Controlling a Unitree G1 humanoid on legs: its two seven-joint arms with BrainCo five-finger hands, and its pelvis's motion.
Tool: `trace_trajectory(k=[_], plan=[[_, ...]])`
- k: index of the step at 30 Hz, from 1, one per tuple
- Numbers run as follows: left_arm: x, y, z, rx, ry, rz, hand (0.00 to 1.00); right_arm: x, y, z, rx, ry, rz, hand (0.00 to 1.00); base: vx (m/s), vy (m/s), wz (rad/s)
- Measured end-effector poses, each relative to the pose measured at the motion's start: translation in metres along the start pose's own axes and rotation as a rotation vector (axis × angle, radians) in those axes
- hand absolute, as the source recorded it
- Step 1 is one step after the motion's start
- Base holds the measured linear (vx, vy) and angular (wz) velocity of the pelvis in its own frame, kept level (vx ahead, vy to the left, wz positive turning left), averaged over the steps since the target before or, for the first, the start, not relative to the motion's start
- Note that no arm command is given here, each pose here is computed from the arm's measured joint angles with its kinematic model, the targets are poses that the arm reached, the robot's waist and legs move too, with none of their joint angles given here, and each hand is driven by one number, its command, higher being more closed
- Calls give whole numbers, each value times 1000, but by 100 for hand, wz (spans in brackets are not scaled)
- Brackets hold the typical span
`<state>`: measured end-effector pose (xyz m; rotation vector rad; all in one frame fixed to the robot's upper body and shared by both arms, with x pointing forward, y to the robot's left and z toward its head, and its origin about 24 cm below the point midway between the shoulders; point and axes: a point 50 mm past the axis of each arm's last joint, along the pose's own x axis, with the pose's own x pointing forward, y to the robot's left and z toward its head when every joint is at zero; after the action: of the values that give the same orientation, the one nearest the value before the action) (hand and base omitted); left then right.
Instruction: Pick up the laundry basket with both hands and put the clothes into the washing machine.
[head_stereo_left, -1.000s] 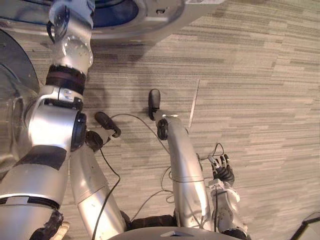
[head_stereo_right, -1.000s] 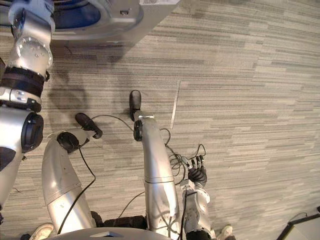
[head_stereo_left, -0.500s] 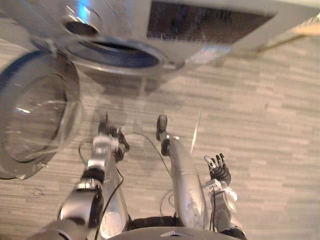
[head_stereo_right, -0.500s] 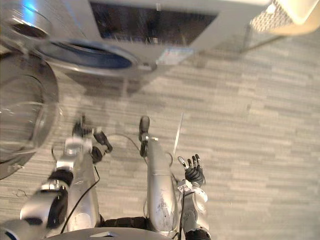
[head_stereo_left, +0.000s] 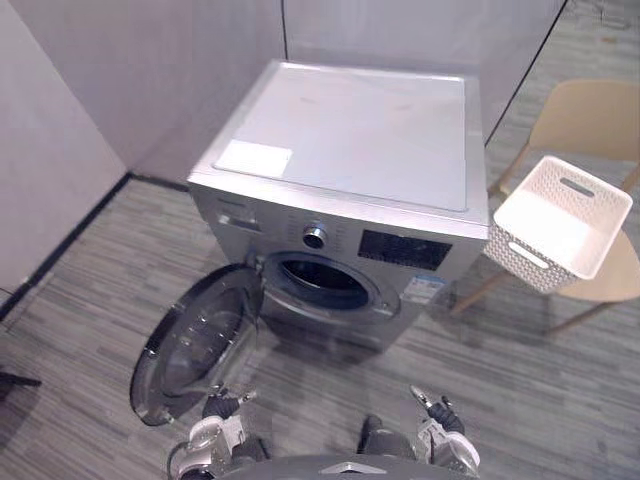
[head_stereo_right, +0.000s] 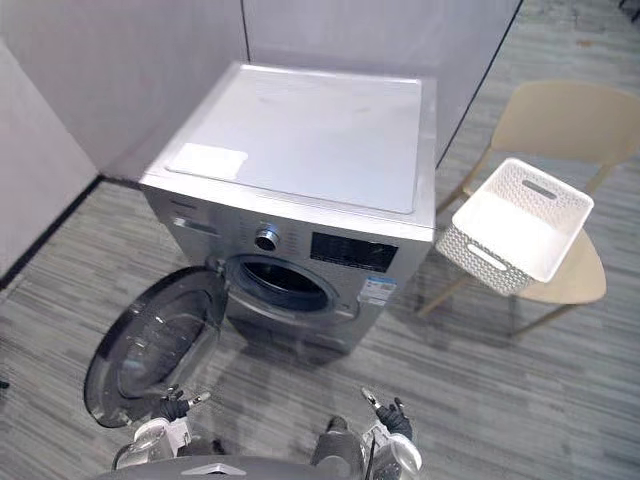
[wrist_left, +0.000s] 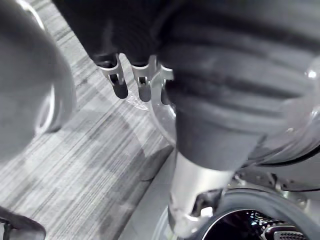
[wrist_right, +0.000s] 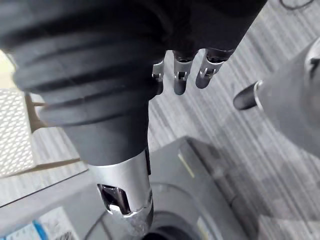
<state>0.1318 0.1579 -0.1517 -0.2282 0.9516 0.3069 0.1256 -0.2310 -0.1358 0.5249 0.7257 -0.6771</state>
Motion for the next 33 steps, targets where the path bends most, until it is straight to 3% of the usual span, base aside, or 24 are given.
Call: trace_trajectory(k=[3,4,5,7,11,14,22,26,30,33], plan=[[1,-21,13,130,-53,-77,0,3,7,6,-30,-10,35,0,-60,337,30],[-1,-35,27,240,-128,-131,0,4,17,6,-47,-4,66,0,-29,322,39],[-9,-54,58,385,-294,-204,0,2,22,-5,-73,30,81,0,20,167,38],[-36,-87,102,469,-562,-328,0,0,23,-12,-83,50,80,0,73,126,41],[-114,-142,165,357,-1016,-634,0,-4,18,-20,-62,53,50,0,-17,307,77],[-158,-150,186,288,-1237,-766,0,-4,22,-18,-79,36,62,0,-85,282,37],[-184,-126,209,193,-1446,-688,0,-12,23,-36,-161,74,97,0,-142,169,-10],[-170,-92,211,94,-1414,-513,0,-16,19,-38,-174,73,104,0,58,11,-14],[-156,-88,205,62,-1345,-454,0,-16,3,-32,-171,57,83,0,38,-137,11],[-145,-68,209,53,-1323,-322,0,-19,-7,-38,-168,77,61,0,-7,-100,6]])
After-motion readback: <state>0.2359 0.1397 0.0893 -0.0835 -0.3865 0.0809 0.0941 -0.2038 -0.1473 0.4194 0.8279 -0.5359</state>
